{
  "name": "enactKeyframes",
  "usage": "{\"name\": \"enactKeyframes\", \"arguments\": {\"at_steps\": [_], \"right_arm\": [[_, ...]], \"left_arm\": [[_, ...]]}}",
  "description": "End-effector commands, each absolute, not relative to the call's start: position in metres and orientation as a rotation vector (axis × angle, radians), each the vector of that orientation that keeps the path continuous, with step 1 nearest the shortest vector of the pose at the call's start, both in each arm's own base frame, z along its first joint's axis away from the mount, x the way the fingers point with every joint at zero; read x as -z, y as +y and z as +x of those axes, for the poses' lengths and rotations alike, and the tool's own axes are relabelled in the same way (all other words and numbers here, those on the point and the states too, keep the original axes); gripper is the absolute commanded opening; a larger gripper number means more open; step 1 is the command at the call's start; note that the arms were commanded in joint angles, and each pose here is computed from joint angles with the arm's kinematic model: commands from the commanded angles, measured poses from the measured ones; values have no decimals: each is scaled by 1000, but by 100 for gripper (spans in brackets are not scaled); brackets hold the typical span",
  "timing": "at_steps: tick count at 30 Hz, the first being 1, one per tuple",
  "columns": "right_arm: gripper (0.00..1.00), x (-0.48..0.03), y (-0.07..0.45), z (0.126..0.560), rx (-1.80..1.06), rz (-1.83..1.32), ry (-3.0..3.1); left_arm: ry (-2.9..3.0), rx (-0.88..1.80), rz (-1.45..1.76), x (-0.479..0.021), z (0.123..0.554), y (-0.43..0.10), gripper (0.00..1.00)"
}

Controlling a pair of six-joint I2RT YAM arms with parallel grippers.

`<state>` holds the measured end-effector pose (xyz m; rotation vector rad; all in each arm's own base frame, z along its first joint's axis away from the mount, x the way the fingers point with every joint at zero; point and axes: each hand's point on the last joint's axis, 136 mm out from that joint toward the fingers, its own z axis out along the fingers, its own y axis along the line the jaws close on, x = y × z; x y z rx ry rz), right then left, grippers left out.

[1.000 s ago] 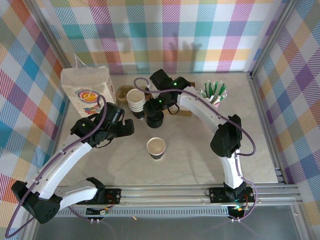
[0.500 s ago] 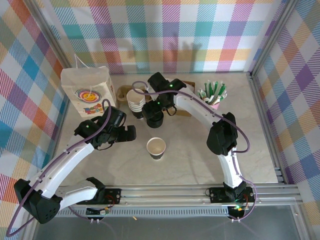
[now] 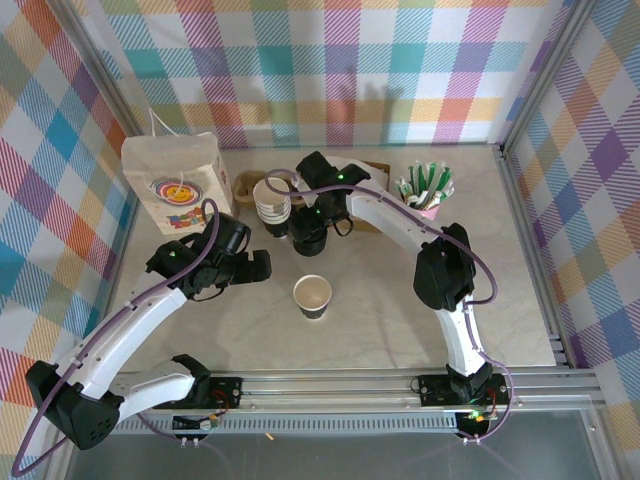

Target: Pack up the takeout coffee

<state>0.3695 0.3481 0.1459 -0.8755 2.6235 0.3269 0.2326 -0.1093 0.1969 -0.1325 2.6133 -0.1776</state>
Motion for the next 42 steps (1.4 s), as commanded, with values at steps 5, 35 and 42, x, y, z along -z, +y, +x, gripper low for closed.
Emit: {"name": "enactKeyframes", "arguments": {"at_steps": [5,35,42], "right_arm": [[92,-126,350,371,-349,-882,2657],[91,-109,353,388,-345,-884,2651],[90,-106,352,390,-320,-891,2654]], "left_arm": [[2606,96,-180,-199,232,-94,100],[2618,73,-208,-199,229,-89,100],[2617,74,-213,-199,228,-89,100]]}}
